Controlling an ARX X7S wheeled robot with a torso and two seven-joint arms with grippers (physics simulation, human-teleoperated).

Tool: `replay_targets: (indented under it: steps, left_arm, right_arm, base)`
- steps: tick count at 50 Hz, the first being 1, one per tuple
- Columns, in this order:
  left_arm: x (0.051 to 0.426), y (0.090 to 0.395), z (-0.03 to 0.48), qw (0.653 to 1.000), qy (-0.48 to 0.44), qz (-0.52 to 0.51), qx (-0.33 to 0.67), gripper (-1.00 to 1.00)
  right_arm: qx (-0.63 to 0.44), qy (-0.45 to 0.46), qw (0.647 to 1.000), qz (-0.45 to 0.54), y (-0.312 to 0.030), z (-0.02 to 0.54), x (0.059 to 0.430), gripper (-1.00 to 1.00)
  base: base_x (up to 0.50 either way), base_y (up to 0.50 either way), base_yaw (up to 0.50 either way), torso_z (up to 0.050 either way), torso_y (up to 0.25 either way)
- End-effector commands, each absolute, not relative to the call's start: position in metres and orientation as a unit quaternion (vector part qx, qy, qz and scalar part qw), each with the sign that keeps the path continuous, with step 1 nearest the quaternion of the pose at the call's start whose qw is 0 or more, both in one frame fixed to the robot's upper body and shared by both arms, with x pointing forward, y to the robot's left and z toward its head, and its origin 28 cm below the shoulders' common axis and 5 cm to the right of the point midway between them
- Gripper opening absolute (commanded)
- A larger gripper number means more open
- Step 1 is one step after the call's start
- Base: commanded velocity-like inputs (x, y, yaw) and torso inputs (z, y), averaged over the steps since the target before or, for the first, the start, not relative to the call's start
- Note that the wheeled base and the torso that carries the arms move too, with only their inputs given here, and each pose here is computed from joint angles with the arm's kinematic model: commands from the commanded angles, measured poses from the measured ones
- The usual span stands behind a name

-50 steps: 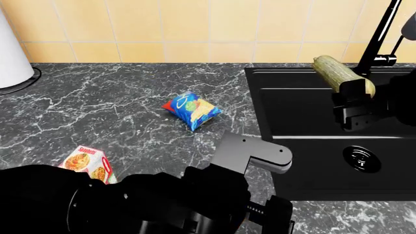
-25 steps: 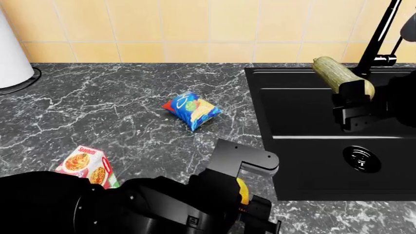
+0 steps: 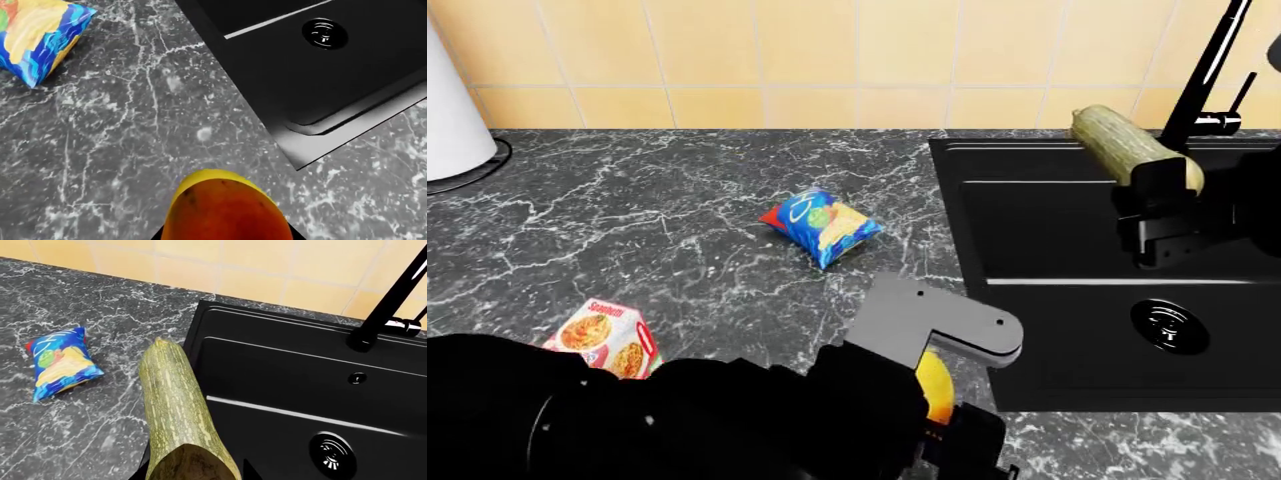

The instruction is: Pick up the fruits and vegetables and place them in the sink. Turn on the sink faucet to wash them. Then turn the sink off and put them in the tray.

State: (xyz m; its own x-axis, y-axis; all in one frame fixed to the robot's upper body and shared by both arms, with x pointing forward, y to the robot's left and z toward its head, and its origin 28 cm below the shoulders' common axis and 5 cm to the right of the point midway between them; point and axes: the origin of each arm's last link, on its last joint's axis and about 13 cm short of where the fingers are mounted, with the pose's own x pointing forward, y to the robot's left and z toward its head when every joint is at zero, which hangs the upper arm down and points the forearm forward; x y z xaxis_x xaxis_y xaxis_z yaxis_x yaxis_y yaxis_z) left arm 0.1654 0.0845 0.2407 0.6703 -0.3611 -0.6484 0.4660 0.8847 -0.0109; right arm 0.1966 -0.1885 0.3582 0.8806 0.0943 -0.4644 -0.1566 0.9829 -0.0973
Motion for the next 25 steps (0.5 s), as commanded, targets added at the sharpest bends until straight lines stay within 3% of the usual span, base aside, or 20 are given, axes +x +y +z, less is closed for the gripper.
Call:
replay_targets:
  steps: [1, 25]
  left_arm:
    - [0.154, 0.1, 0.278, 0.927, 0.275, -0.248, 0.067, -1.0]
    - [0.147, 0.154, 0.356, 0.951, 0.18, -0.248, 0.027, -1.0]
  right_arm:
    - [-0.061, 0.201, 0.976, 0.065, -0.19, 0.368, 0.188, -1.0]
    - [-0.07, 0.189, 0.973, 0.112, -0.173, 0.361, 0.164, -1.0]
  base:
    - [0.0, 0.0, 0.0, 0.0, 0.0]
    - [0.0, 0.0, 0.0, 0.001, 0.001]
